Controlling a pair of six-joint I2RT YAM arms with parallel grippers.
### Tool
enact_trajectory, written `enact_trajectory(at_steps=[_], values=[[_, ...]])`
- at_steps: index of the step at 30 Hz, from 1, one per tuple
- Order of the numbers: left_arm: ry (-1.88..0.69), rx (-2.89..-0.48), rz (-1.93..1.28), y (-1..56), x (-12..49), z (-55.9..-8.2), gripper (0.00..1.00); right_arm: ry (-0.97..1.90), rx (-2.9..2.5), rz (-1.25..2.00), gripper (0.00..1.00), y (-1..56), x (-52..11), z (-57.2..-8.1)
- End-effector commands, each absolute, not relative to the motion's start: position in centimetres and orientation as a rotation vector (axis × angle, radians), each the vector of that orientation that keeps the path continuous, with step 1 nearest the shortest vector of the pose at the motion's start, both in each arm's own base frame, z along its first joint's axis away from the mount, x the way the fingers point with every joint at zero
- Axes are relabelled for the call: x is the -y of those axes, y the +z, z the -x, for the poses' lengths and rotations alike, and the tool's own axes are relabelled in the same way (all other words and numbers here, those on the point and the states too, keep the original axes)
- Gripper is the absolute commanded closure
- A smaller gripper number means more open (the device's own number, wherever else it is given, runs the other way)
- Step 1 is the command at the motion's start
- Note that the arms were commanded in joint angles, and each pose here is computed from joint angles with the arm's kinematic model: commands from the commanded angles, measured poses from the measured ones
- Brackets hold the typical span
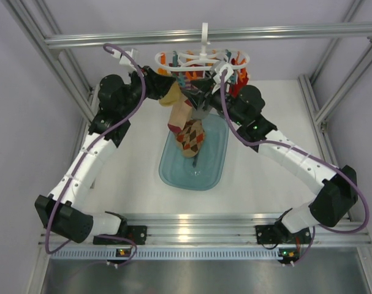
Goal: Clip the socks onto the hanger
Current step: Open the clamp at the hanger.
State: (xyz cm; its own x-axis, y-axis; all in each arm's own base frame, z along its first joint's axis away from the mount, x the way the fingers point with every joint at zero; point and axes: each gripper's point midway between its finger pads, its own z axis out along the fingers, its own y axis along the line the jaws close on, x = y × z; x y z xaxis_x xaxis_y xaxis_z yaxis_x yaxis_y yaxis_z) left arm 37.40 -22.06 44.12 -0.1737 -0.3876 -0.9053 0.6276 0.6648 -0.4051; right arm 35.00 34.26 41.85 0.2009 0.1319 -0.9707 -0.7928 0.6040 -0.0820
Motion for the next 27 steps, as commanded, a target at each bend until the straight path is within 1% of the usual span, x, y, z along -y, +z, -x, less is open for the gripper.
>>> enact_trajectory(at_steps=[1,3,5,9,13,24,27], values=[[-0.879,-1.476,-0.119,45.6,21.2,-38.4,0.63,0.698,-1.151,0.67,0.54,42.9,-34.2,-35.0],[-0.886,-1.486,-0.104,45.4,21.3,-38.8,0.62,0.7,-1.147,0.678,0.54,42.9,-34.4,-34.9],[-0.903,-1.489,-0.089,45.4,21.5,-39.0,0.59,0.7,-1.151,0.684,0.53,42.6,-34.5,-35.1],[-0.919,-1.483,-0.077,45.5,21.7,-39.5,0.57,0.692,-1.156,0.692,0.53,42.2,-34.8,-35.4],[-0.927,-1.47,-0.075,45.7,21.9,-39.8,0.57,0.683,-1.161,0.697,0.52,41.8,-34.8,-35.7],[-0.93,-1.438,-0.074,46.5,21.9,-40.1,0.62,0.66,-1.174,0.691,0.47,41.1,-35.1,-37.1],[-0.942,-1.418,-0.082,47.0,22.0,-39.9,0.6,0.654,-1.177,0.69,0.46,40.9,-35.1,-37.3]])
